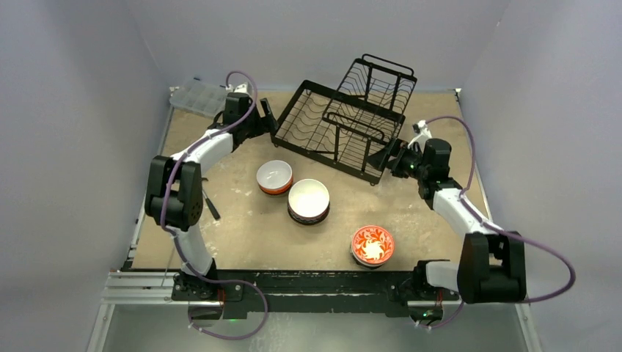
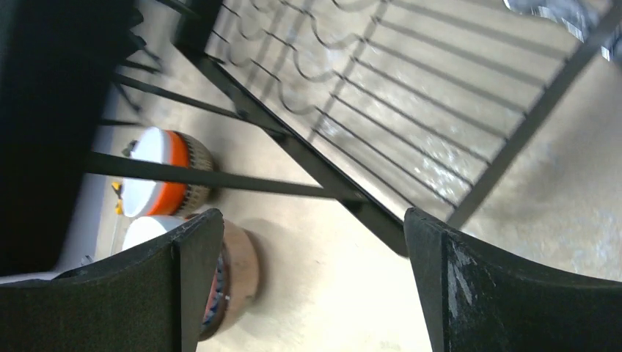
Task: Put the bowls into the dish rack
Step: Adjust the dish rack at the center of the board.
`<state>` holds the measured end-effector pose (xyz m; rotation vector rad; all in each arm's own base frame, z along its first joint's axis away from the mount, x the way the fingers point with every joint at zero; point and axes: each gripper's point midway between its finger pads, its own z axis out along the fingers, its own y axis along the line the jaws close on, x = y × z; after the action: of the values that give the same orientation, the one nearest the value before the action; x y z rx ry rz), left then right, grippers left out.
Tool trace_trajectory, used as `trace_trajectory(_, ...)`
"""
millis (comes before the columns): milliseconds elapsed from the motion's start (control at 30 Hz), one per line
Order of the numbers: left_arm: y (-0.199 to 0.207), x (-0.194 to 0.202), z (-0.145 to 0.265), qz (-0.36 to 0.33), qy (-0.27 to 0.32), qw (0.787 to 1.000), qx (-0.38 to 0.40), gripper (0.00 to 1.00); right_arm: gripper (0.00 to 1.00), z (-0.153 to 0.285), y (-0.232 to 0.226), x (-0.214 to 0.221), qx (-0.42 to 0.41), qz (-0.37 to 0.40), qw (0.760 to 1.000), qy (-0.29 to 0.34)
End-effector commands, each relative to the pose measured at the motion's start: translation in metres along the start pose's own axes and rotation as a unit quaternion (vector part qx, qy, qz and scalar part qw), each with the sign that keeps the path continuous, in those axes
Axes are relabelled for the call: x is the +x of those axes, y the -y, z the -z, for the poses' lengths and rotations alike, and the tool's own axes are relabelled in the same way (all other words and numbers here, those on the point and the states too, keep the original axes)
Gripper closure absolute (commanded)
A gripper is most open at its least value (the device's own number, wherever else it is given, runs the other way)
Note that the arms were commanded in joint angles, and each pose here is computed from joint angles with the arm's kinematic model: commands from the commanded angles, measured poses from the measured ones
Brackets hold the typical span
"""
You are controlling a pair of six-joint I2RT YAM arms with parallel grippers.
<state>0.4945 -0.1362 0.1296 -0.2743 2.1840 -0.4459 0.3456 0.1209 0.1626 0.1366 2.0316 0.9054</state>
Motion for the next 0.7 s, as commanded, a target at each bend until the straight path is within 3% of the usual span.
trace_trajectory(0, 0.004, 0.0, -0.02, -0.023, -0.024, 0.999, 0.018, 0.15, 0.06, -0.008, 0.033, 0.013, 0.05, -0.017, 0.999, -0.008)
trace_trajectory(400, 0.008, 0.027, -0.07, -0.025, -0.068, 0.996, 0.058, 0.26, 0.06, -0.007, 0.062, 0.035, 0.105, -0.042, 0.993, -0.014)
trace_trajectory(667, 0.004, 0.042, -0.071, -0.019, -0.081, 0.995, 0.063, 0.7, 0.1, -0.02, 0.072, 0.051, 0.097, -0.061, 0.993, -0.039)
